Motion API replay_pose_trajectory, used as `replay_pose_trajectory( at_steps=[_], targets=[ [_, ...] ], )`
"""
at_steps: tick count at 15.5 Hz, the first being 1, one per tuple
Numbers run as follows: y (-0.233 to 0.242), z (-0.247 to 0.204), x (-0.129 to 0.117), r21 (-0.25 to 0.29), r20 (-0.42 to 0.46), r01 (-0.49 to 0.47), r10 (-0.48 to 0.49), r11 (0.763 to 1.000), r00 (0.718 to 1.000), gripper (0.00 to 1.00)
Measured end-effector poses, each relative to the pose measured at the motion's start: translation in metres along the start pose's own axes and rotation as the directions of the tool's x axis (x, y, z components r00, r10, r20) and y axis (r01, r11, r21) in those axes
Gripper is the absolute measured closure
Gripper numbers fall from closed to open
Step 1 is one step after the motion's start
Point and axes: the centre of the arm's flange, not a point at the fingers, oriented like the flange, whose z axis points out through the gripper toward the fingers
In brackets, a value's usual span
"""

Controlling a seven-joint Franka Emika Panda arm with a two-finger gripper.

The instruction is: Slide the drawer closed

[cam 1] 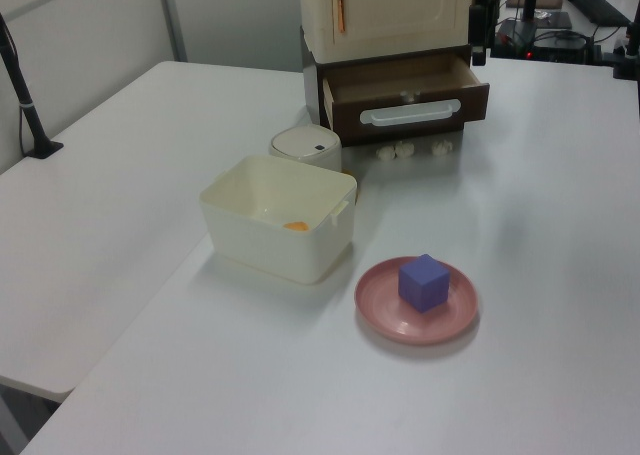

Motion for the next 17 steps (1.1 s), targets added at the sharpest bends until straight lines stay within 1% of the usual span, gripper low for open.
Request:
replay_pose_trajectory(
  at_steps=[6, 10, 11, 13, 14, 16, 17],
  targets=[
    [0.000, 0.002, 0.001, 0.000, 0.004, 0.000, 0.000, 1.000, 1.000, 0.00],
    [-0.001, 0.002, 0.002, -0.001, -0.002, -0.001, 0.001, 1.000, 1.000, 0.04],
    [-0.001, 0.003, 0.003, -0.001, -0.004, -0.004, 0.004, 1.000, 1.000, 0.08],
    [-0.001, 0.004, 0.004, -0.001, -0.004, -0.020, 0.020, 1.000, 1.000, 0.30],
    [-0.003, 0.006, 0.005, 0.003, -0.001, -0.056, 0.056, 0.998, 0.998, 0.42],
    [-0.007, 0.013, 0.013, 0.016, -0.020, -0.204, 0.204, 0.979, 0.979, 0.44],
    [-0.007, 0.016, 0.018, 0.021, -0.039, -0.271, 0.272, 0.962, 0.961, 0.49]
  ],
)
